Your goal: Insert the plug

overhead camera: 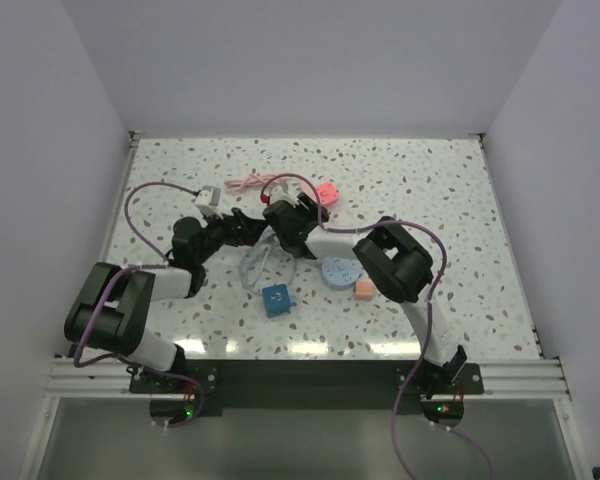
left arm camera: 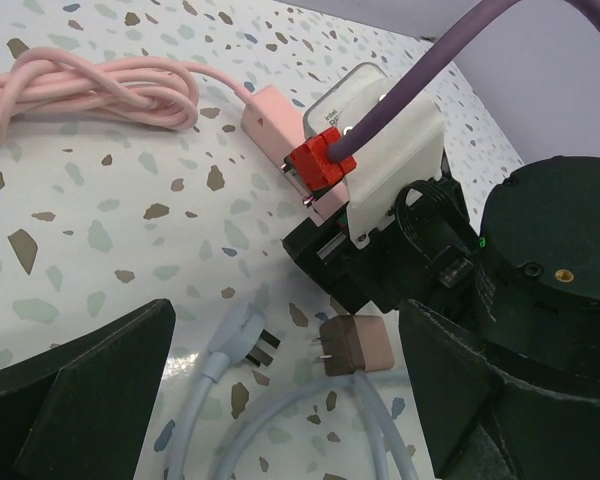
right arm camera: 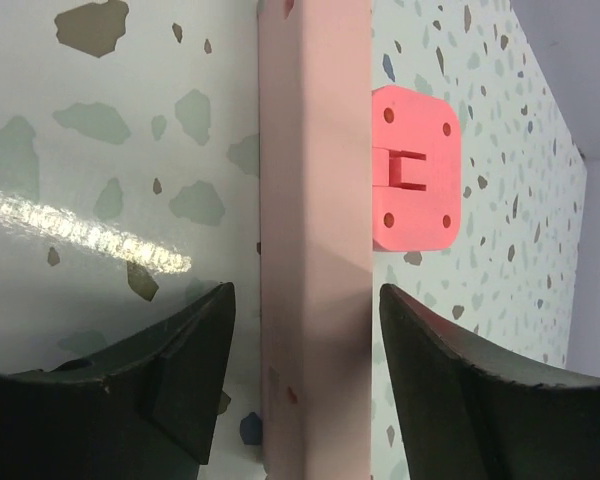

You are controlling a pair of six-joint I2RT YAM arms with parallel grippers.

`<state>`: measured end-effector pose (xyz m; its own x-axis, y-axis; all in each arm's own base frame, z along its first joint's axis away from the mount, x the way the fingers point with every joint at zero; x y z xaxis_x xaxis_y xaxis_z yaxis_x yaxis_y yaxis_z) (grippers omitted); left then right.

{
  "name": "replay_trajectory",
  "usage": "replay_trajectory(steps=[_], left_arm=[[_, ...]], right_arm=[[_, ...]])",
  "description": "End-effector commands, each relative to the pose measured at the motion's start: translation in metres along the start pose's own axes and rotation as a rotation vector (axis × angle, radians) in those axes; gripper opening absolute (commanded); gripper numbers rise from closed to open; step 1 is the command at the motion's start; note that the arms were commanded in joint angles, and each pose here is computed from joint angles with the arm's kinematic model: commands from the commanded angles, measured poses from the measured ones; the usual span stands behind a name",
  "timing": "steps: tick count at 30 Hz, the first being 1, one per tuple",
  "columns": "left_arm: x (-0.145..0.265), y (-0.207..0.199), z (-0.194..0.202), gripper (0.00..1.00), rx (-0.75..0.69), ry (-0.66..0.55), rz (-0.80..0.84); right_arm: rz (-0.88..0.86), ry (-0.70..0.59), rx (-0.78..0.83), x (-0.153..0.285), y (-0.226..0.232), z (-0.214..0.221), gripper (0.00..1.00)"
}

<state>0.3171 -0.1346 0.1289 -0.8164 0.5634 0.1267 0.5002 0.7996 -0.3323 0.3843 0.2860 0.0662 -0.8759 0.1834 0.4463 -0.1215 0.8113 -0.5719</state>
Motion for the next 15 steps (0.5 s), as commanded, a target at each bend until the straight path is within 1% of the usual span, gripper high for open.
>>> replay_trajectory(steps=[1, 4, 8, 11, 13, 14, 15], left_arm=[[0.004, 0.000, -0.006, 1.00, -0.048, -0.022, -0.016], [0.005, 0.001, -0.006, 1.00, -0.051, -0.018, -0.033], [0.006, 0.000, -0.007, 1.00, -0.052, -0.018, -0.034], [0.005, 0.000, -0.008, 1.00, -0.059, -0.019, -0.045], [0.003, 0.000, -0.008, 1.00, -0.067, -0.012, -0.058], [0.003, 0.001, -0.009, 1.00, -0.070, -0.013, -0.064], [0.003, 0.000, -0.010, 1.00, -0.075, -0.014, -0.064]], right_arm=[[-0.099, 0.016, -0.059, 0.009, 0.006, -0.006, 0.66], [-0.146, 0.016, -0.084, 0.012, 0.011, -0.006, 0.69], [-0.199, 0.032, -0.131, 0.019, 0.011, -0.004, 0.70], [-0.252, 0.027, -0.205, 0.029, 0.002, -0.005, 0.71], [-0.275, 0.032, -0.287, 0.030, -0.009, -0.005, 0.71], [-0.319, 0.045, -0.299, 0.034, -0.010, 0.002, 0.72], [-0.335, 0.019, -0.350, 0.038, -0.020, -0.006, 0.72]])
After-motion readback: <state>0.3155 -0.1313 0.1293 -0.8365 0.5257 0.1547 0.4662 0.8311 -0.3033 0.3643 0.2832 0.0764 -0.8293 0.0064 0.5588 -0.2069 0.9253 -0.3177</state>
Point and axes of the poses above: each gripper's point midway between its finger pads, its own x axis back along the fingers, its own y axis along the line the jaws close on, z = x × y, the point moved 6 cm from there along x, back along the fingers, and after that the axes turned 12 degrees about -x, right-handed, at the moved point
